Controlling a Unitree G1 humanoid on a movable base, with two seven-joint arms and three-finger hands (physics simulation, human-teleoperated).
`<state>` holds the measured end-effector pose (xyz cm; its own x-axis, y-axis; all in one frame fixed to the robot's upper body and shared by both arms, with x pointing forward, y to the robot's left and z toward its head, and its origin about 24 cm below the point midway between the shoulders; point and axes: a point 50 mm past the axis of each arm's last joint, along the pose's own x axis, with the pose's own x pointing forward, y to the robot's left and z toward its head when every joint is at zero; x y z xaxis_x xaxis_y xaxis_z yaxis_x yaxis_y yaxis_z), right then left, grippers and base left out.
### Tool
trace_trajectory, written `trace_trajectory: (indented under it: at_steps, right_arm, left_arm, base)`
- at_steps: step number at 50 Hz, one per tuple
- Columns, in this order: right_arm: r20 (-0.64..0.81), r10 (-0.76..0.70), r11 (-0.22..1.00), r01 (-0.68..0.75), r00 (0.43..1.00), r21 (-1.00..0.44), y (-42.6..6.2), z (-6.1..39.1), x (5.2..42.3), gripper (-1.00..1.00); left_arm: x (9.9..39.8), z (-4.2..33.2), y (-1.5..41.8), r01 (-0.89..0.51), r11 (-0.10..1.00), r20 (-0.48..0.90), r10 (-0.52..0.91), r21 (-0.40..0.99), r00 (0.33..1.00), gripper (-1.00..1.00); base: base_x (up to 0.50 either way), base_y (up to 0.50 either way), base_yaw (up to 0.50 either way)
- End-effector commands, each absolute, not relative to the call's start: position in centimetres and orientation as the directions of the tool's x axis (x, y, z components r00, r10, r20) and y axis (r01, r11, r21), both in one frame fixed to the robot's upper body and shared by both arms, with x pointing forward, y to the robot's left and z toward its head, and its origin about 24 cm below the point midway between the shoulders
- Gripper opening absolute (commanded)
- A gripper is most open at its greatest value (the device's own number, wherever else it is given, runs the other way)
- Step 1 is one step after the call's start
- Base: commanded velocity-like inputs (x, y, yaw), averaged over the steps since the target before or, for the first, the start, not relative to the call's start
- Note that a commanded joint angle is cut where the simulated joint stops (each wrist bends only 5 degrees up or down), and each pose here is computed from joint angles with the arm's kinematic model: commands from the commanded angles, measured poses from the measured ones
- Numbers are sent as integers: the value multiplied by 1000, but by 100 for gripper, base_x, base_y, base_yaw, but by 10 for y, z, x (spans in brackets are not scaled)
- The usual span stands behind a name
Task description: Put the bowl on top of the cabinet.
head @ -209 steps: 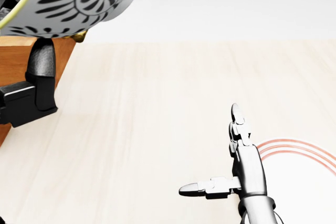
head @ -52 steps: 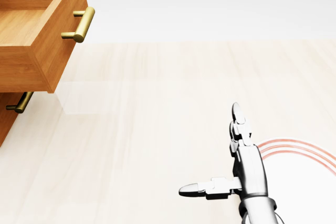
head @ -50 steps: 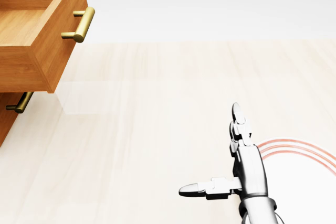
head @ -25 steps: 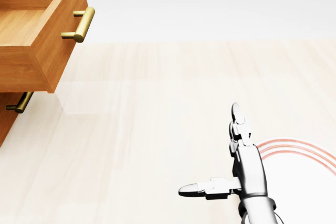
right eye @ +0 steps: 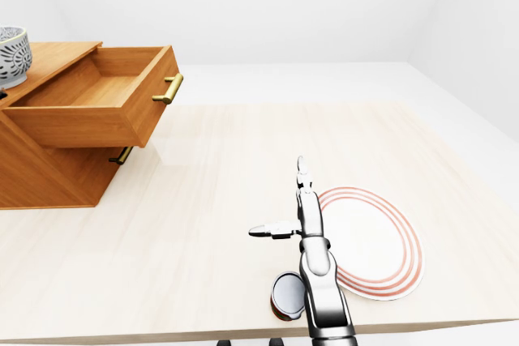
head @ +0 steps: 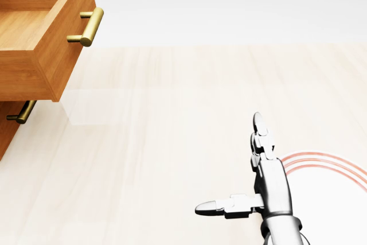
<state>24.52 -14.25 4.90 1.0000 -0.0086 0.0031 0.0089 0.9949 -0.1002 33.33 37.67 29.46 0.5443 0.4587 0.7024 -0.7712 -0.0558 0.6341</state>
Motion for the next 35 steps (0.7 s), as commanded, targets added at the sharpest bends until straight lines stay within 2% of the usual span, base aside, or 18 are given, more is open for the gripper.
trace_trajectory:
  at_steps: [1, 3, 6, 17, 24, 35]
  right_arm:
    - [7, -9, 995, 10, 1000, -102, -143, 50, 244, 100]
    - [7, -10, 995, 11, 1000, -101, -143, 50, 244, 100]
    - [8, -9, 995, 10, 1000, -102, -142, 50, 244, 100]
    - [8, -10, 995, 11, 1000, -102, -143, 51, 244, 100]
    - [10, -8, 995, 9, 1000, -103, -142, 51, 243, 100]
    - [13, -8, 995, 9, 1000, -103, -142, 52, 243, 100]
  left_arm:
    - [310, 323, 347, -918, 52, 856, 346, 393, 385, 100]
    - [296, 334, 339, -946, 68, 897, 301, 318, 323, 100]
    - [280, 348, 328, -953, 118, 922, 245, 278, 299, 100]
    - [250, 363, 314, -957, 159, 940, 206, 243, 273, 100]
    - [220, 371, 299, -959, 210, 958, 173, 193, 230, 100]
    - [207, 359, 280, -945, 261, 965, 122, 195, 233, 100]
  base:
    - [0, 0, 0]
    - [0, 0, 0]
    - [0, 0, 0]
    - [0, 0, 0]
    - [0, 0, 0]
    - [0, 0, 0]
